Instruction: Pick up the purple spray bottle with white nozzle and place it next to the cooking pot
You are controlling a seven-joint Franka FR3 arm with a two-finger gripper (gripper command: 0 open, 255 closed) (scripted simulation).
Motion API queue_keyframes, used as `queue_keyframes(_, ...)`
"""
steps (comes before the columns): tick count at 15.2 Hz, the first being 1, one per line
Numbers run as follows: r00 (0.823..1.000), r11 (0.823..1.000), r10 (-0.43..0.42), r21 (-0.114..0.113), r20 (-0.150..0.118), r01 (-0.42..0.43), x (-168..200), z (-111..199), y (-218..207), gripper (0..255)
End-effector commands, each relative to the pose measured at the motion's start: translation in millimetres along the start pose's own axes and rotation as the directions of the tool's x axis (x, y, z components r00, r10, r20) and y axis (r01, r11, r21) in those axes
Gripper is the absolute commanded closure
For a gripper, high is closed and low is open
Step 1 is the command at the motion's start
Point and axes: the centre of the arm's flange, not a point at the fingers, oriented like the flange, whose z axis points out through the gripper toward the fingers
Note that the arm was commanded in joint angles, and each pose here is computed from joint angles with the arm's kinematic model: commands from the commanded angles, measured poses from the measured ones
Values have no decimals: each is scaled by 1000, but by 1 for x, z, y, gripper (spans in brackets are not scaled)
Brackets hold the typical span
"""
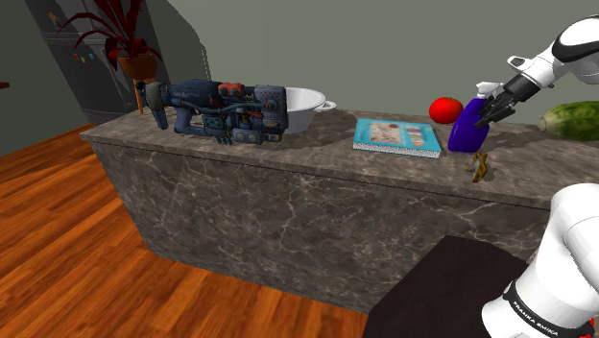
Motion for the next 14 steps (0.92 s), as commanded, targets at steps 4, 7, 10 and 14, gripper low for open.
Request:
queue_keyframes(4,1000,1000,0,0,0,0,14,-22,2,255)
queue_keyframes(7,1000,1000,0,0,0,0,22,-36,2,255)
queue_keyframes(10,1000,1000,0,0,0,0,31,-49,2,255)
queue_keyframes(14,1000,1000,0,0,0,0,42,-67,1,255)
